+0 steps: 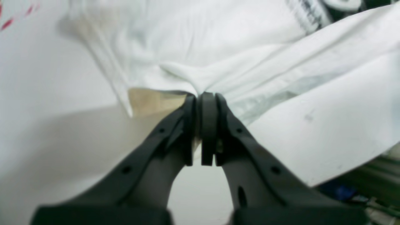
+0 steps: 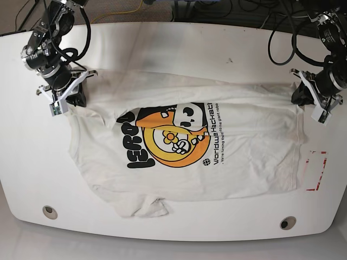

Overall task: Layout the t-shirt on the table in an organized manner, then fold the t-shirt properly
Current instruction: 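Lift the shoulder edge with both grippers and fold it toward the hem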

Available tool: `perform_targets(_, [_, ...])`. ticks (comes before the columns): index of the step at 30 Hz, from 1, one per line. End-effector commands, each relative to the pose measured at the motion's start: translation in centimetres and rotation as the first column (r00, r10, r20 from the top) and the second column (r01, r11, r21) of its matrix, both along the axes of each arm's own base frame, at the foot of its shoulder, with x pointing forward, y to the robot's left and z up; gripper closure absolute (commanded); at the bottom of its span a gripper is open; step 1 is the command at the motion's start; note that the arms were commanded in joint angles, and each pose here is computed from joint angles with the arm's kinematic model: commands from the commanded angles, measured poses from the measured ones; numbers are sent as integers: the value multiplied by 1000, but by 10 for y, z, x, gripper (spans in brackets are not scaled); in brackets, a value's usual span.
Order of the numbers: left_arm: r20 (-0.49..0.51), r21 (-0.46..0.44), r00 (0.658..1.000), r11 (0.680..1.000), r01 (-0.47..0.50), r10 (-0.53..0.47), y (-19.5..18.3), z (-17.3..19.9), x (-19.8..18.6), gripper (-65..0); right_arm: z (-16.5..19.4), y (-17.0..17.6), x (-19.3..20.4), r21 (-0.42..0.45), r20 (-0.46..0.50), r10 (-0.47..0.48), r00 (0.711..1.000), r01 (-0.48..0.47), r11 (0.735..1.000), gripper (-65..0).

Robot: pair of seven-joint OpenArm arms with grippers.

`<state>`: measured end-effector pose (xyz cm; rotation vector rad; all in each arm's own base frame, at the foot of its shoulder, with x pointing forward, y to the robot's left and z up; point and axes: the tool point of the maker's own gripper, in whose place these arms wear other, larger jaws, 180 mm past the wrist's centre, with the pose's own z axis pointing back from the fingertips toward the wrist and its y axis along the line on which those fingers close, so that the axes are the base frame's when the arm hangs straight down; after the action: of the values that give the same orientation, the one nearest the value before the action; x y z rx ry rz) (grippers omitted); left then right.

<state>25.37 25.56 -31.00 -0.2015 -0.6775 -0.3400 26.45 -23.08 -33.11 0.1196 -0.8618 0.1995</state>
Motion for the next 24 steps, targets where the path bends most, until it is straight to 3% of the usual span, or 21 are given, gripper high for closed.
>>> perform_targets(1, [20, -12, 1000, 1000, -22, 22, 10, 5, 13, -4, 12, -4, 14, 7, 53, -3, 999, 3, 1000, -2])
perform_targets(9, [-18, -110, 997, 990, -83, 81, 21, -10, 34, -4, 9, -14, 28, 19, 49, -14, 999, 13, 1000, -2])
perform_targets(24, [-147, -108, 974, 976, -187, 171, 44, -43, 50, -4, -5, -7, 47, 43, 10, 36, 999, -37, 998, -2])
